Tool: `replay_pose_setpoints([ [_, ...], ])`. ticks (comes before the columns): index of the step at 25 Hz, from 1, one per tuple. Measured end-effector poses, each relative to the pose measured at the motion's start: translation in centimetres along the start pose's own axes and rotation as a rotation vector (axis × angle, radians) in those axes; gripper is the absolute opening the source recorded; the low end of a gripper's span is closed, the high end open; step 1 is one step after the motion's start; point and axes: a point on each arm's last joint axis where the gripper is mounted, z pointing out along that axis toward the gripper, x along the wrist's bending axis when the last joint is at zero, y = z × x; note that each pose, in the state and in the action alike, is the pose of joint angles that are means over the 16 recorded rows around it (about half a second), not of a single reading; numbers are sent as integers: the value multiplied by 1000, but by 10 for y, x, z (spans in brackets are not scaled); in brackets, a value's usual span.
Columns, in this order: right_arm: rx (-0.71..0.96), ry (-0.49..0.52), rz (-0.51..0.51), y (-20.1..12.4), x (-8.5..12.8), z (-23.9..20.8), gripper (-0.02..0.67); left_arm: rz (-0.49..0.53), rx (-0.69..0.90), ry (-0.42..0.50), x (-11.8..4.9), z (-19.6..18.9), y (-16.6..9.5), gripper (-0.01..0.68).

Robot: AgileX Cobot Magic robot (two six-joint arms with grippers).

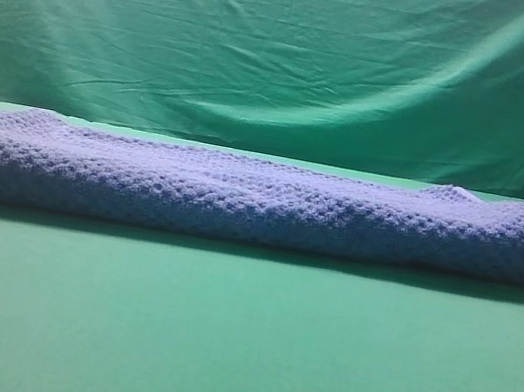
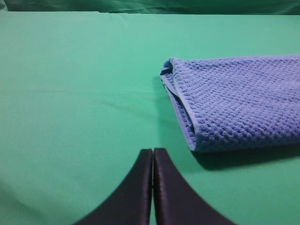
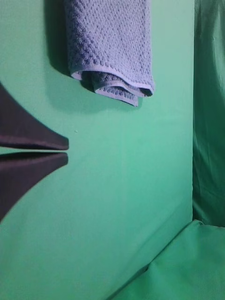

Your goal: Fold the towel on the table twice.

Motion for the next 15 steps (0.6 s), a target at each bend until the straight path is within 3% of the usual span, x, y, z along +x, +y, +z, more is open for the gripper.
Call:
replay_pose_setpoints([
  [15, 0, 0, -2, 0, 0, 0, 0, 0, 0, 0, 0, 0, 0, 0],
])
